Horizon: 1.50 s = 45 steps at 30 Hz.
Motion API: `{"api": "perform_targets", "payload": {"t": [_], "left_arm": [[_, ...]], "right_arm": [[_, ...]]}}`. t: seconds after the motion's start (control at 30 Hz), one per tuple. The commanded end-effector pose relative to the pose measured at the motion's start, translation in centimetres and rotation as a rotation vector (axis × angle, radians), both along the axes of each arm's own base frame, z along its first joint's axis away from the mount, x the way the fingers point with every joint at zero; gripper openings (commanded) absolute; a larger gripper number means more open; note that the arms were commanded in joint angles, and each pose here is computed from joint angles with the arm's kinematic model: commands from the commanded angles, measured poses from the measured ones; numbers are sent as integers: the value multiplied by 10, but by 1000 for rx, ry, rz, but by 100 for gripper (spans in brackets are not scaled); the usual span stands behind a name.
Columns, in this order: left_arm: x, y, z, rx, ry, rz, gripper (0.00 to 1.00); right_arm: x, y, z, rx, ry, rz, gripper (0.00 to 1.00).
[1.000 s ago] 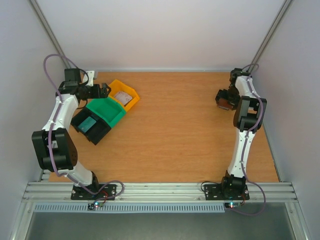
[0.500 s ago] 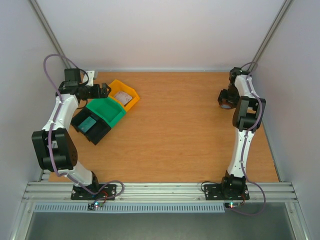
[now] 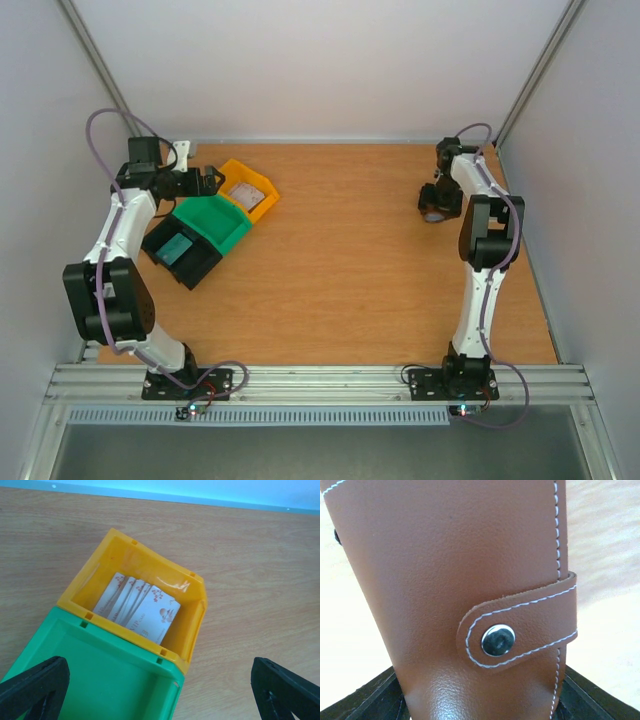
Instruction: Take the credit cards out of the card holder
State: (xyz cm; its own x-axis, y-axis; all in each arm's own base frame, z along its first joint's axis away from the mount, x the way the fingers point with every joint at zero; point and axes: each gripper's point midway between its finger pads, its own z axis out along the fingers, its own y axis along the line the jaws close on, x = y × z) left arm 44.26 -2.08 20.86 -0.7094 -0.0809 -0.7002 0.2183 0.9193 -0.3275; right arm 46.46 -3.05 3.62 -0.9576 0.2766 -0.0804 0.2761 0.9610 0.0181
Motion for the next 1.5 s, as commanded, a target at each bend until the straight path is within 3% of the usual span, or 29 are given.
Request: {"api": "perform_targets", "payload": {"t": [0.0, 0.1, 0.23, 0.33, 0.47, 0.67, 0.9, 0.97, 1.03, 1.1, 1.17, 1.2, 1.27, 1.3, 1.33, 1.37, 1.47], "left_arm": [[-6, -19, 23, -84, -39, -65, 99], [-11, -38, 31, -163, -21, -120, 99], [-24, -79, 57, -294, 2, -223, 99], [-40, -122, 80, -409, 44, -354, 99], [-69, -184, 106, -516, 102, -535, 99], [-67, -207, 112, -462, 69, -559, 99], [-49, -204, 100, -395, 30, -521, 97], [-48, -203, 94, -374, 26, -517, 88], [-48, -201, 92, -360, 20, -518, 71], [-50, -203, 93, -370, 17, -530, 45], [-53, -206, 96, -398, 24, -550, 12], [-55, -207, 96, -412, 34, -555, 2], [-63, -209, 98, -439, 54, -578, 0], [-67, -210, 98, -443, 62, -591, 0], [-71, -209, 99, -445, 71, -600, 0], [-75, -208, 99, -438, 84, -605, 0], [-84, -201, 100, -358, 95, -601, 0]], "right_arm": [[4, 54, 49, 46, -154, 115, 58], [-5, 101, 70, 73, -243, 200, 57], [-16, 185, 126, 166, -473, 349, 55], [-31, 245, 180, 252, -669, 460, 55], [-47, 300, 221, 344, -793, 516, 53], [-72, 354, 245, 406, -845, 606, 53], [-96, 372, 265, 411, -907, 695, 53], [-100, 373, 271, 423, -923, 705, 53], [-102, 373, 275, 430, -940, 714, 53], [-104, 375, 275, 434, -942, 732, 53], [-106, 376, 275, 421, -952, 758, 53], [-106, 375, 273, 413, -955, 767, 54], [-109, 373, 273, 392, -967, 797, 61], [-112, 371, 272, 387, -965, 822, 72], [-116, 369, 270, 385, -956, 845, 91], [-119, 364, 269, 371, -947, 857, 98], [-126, 339, 264, 374, -927, 847, 98]]}}
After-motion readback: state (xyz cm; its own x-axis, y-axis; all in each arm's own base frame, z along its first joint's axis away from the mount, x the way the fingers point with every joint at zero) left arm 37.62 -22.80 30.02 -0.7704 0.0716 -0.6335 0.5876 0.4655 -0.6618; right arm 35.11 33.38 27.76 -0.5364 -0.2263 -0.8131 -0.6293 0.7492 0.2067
